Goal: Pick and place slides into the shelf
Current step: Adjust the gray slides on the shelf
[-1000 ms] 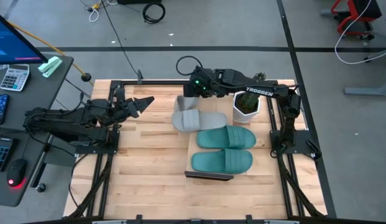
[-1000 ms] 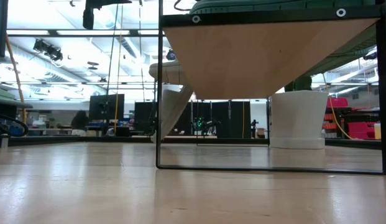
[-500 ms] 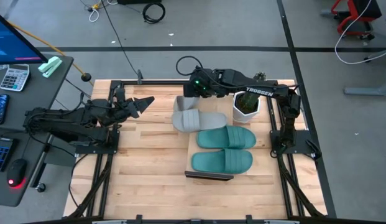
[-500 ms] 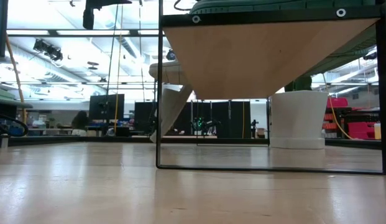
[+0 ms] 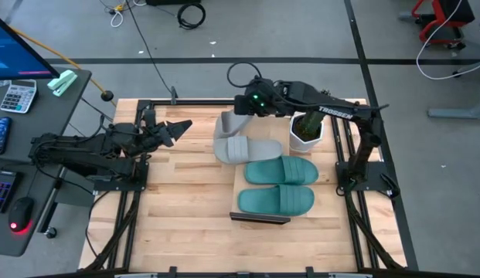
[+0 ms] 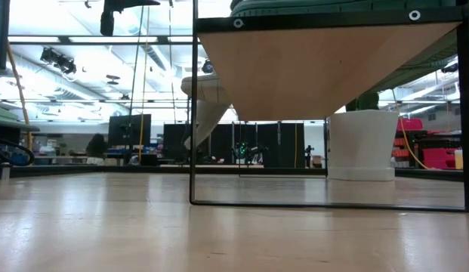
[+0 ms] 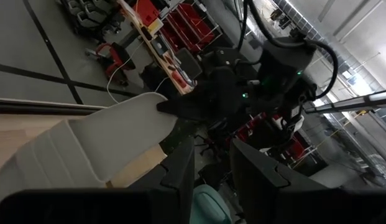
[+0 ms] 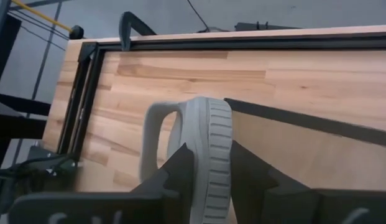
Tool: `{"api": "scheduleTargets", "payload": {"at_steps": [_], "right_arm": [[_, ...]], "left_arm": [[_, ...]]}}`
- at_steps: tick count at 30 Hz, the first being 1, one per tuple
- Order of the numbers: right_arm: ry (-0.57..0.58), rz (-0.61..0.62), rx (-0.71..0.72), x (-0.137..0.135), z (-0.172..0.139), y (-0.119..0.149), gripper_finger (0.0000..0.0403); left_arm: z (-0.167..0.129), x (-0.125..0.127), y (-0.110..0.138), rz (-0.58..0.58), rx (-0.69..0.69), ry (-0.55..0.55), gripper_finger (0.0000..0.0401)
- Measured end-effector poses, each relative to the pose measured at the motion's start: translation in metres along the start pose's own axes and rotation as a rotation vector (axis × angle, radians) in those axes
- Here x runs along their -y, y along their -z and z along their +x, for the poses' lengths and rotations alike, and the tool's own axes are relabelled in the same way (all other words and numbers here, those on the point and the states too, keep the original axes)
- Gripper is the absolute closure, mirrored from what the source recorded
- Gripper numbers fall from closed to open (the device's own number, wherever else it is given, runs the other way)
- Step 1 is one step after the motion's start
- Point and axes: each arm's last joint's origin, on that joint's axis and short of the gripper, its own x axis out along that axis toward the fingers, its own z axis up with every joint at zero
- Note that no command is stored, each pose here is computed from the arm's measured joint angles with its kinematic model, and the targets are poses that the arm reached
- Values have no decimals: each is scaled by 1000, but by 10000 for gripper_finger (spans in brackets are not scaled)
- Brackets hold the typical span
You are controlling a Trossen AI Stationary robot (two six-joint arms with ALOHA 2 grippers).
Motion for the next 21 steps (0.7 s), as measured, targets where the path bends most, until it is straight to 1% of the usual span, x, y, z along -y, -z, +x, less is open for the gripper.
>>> {"api": "scheduleTargets", "payload": {"at_steps": [4, 10, 15, 21], "right_arm": [[-2, 6, 4, 2, -11, 0, 321], [29, 3, 1, 9, -22, -1, 323], [61, -2, -16, 13, -27, 0, 323], [62, -2, -16, 13, -27, 0, 323]], "left_arm": [[0, 0, 0, 0, -1, -1, 294], [0, 0, 0, 3, -3, -4, 294], [0, 0, 0, 3, -3, -5, 294], [0, -1, 1, 6, -5, -9, 294]]}}
